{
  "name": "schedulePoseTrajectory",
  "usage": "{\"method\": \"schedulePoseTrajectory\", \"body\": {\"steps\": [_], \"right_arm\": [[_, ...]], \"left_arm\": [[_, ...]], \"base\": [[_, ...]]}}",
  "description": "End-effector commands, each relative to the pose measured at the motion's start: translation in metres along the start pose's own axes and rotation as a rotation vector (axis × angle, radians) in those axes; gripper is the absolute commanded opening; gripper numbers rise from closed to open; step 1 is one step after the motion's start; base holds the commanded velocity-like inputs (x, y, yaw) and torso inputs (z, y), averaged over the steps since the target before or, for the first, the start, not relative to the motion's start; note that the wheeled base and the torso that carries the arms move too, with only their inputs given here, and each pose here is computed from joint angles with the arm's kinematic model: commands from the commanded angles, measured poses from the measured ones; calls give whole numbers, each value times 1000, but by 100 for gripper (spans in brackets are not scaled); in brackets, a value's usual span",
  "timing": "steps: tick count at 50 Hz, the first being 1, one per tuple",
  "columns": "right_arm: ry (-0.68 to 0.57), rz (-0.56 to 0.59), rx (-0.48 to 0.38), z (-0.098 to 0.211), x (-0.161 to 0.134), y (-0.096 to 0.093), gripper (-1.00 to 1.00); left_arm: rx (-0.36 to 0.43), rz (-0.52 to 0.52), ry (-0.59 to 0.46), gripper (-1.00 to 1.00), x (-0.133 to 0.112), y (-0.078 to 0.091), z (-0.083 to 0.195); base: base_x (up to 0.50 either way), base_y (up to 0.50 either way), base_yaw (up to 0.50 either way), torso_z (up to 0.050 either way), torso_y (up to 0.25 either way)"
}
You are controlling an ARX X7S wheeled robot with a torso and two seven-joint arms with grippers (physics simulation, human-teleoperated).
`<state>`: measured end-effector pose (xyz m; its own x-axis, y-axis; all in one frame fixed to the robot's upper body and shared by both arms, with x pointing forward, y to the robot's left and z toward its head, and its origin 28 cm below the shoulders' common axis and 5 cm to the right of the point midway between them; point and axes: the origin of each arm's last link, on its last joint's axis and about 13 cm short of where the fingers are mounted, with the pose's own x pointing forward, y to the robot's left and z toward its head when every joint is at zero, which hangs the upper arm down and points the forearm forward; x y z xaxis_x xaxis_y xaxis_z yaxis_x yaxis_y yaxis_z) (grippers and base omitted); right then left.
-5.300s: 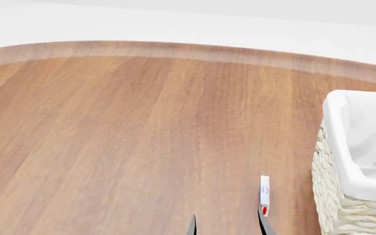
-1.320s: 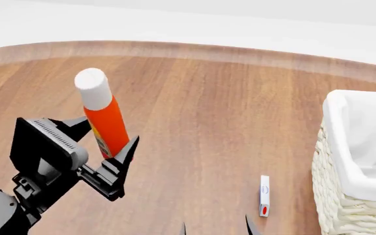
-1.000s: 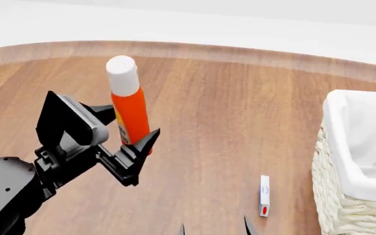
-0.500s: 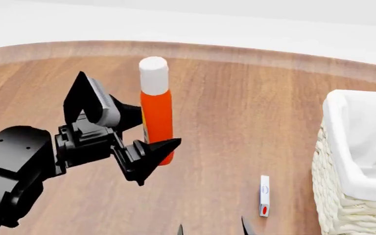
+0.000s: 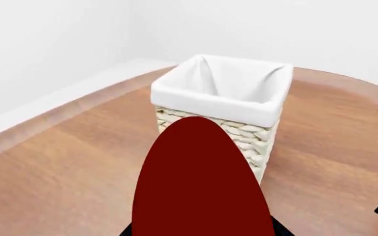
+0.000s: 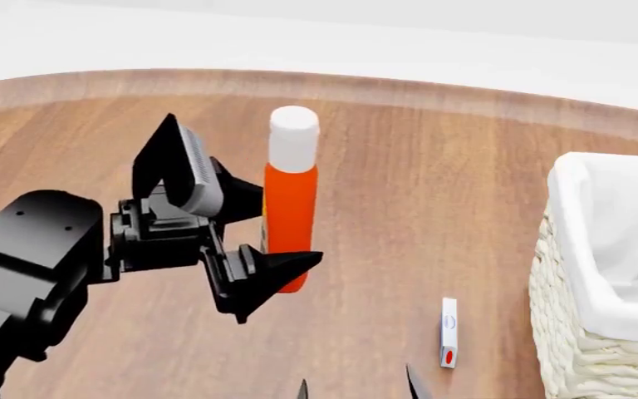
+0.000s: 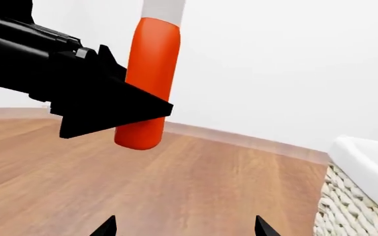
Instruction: Pick up the ketchup, and put it in the basket.
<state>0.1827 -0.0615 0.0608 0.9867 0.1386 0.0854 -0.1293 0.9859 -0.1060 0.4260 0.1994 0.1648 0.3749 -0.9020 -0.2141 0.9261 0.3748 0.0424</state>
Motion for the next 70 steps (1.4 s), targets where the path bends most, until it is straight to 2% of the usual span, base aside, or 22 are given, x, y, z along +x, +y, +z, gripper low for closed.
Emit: {"method": "schedulePoseTrajectory", "body": {"steps": [1,2,12,16,18,19,22,30,41,49,50,54,63,70], "right_arm": [[19,-26,-13,23,-1,-2,100],[16,-26,12,28,-2,-2,100],[-68,92,36,85,-22,-3,100],[-86,122,39,104,-23,-5,100],[-106,112,0,110,-21,-6,100],[-99,122,33,115,-21,-7,100],[-113,142,51,129,-21,-8,100],[-178,160,46,152,-14,-12,100],[-188,205,77,162,6,-18,100],[-173,255,213,162,21,-23,100],[-167,259,251,161,24,-24,100],[-165,260,294,161,30,-27,100],[-163,258,308,160,44,-31,100],[-138,252,308,149,56,-34,100]], "left_arm": [[-10,3,-14,-100,2,2,6],[-9,3,-13,-100,2,2,6],[-7,7,6,-100,3,1,2],[-8,4,6,-100,3,1,1],[-5,8,13,-100,3,0,0],[-9,8,14,-100,3,0,0],[-7,3,19,-100,3,0,-1],[-3,-12,20,-100,5,-2,-5],[-11,-25,30,-100,5,-3,-12],[-10,-31,31,-100,4,-3,-13],[-10,-32,33,-100,4,-3,-13],[-8,-31,38,-100,4,-3,-14],[6,-35,72,-100,5,-6,-23],[-10,-33,58,-100,5,-7,-24]], "base": [[0,0,0,0,0],[0,0,0,0,0],[0,0,0,0,1],[0,0,0,0,0],[0,0,0,0,0],[0,0,0,0,0],[0,0,0,0,0],[0,0,0,0,1],[0,0,0,0,0],[0,0,0,0,0],[0,0,0,0,0],[0,0,0,0,0],[0,0,0,0,1],[0,0,0,0,0]]}}
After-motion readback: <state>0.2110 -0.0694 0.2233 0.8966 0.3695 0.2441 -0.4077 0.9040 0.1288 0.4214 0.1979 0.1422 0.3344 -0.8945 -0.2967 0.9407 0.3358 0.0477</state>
